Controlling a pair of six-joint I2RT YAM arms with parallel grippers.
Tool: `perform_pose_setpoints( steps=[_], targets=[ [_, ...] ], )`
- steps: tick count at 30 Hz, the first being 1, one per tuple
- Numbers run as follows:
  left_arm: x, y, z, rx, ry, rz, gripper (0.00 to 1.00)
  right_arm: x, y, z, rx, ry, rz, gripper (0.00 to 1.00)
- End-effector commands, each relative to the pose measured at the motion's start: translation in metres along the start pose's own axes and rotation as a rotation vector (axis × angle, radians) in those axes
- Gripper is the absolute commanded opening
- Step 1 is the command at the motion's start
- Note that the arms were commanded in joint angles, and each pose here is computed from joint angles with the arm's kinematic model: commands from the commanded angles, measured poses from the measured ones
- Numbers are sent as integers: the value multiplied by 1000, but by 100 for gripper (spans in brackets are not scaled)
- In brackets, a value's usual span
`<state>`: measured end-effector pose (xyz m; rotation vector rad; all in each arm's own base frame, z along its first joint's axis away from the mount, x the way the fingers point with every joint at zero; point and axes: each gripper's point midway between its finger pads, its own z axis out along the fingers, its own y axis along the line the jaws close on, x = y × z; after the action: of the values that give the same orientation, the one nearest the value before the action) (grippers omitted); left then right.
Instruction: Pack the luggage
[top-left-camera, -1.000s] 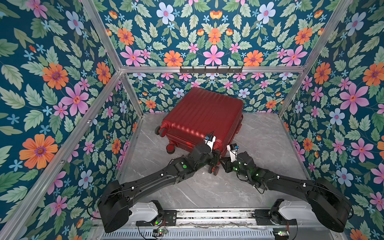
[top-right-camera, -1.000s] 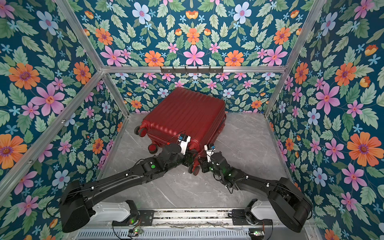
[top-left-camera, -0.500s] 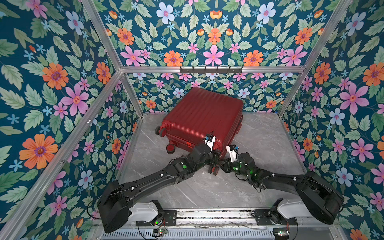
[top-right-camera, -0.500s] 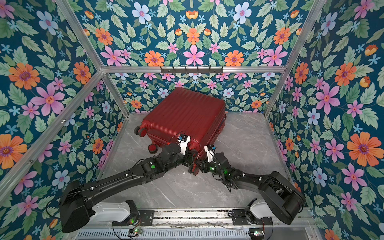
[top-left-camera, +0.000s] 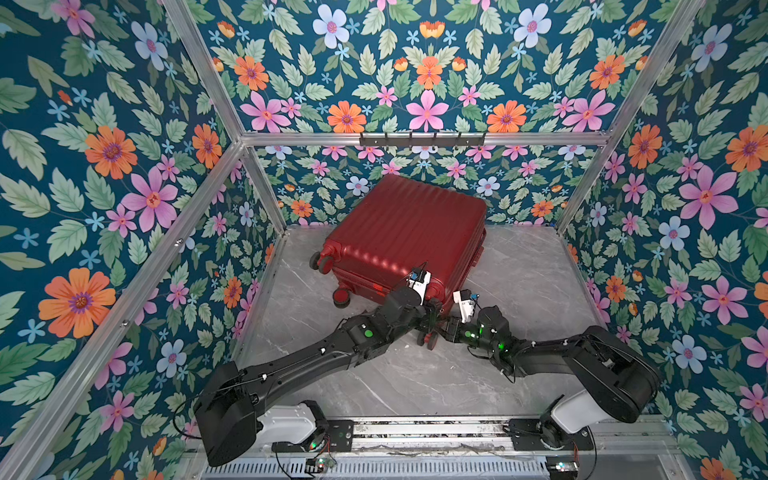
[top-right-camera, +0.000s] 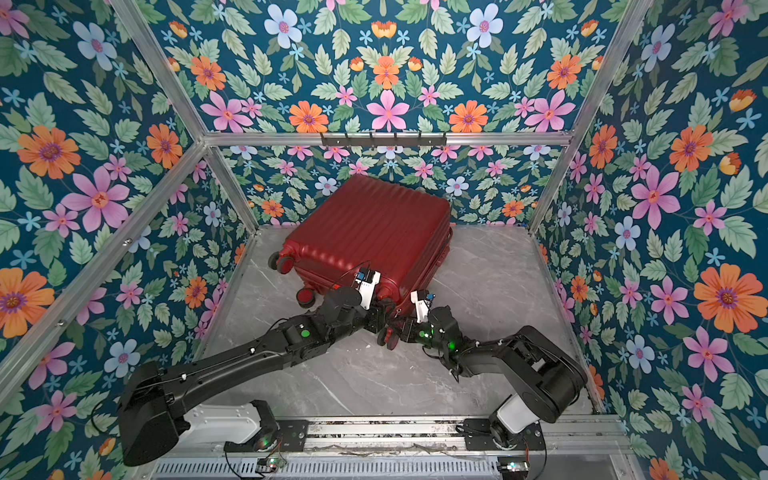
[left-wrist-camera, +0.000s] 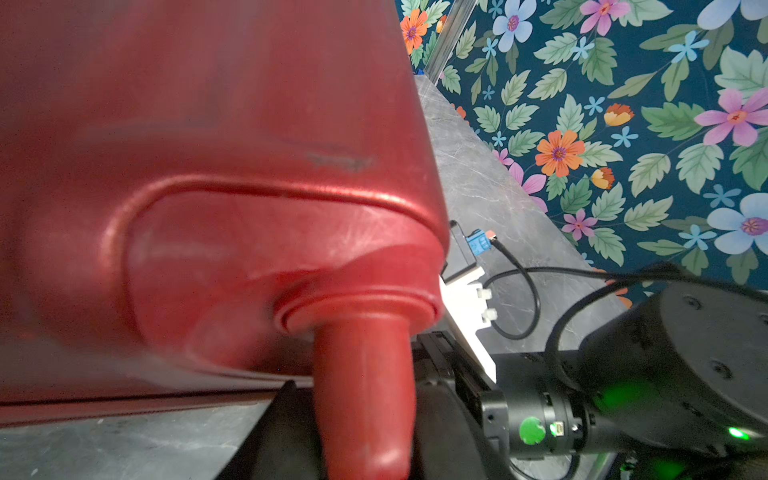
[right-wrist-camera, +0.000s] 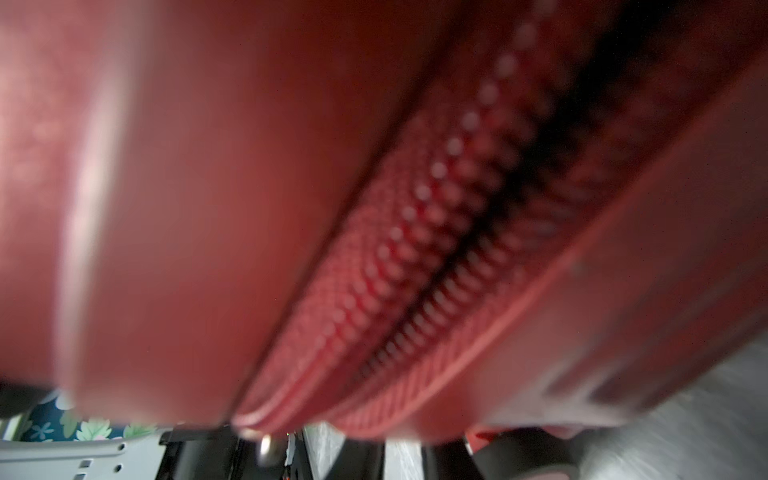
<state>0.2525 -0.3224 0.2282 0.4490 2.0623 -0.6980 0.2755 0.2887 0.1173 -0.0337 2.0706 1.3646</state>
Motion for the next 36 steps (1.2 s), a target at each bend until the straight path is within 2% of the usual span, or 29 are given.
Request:
perform_pose_setpoints(
  steps=[1,10,22,27,36],
  targets=[
    [-40,-7,-7,21,-159,-26,0,-53,20,-10,-55,-249,-31,17],
    [-39,-8,-6,23,-155,-27,0,-55,29,-18,-74,-264,-36,14],
    [-40,-7,-6,22,-157,-26,0,-51,28,-16,-97,-250,1,20],
    [-39,-8,-7,23,-155,-28,0,-52,25,-13,-102,-259,24,26],
    [-37,-7,-7,23,-152,-30,0,-56,14,-4,-136,-295,107,23]
  ],
)
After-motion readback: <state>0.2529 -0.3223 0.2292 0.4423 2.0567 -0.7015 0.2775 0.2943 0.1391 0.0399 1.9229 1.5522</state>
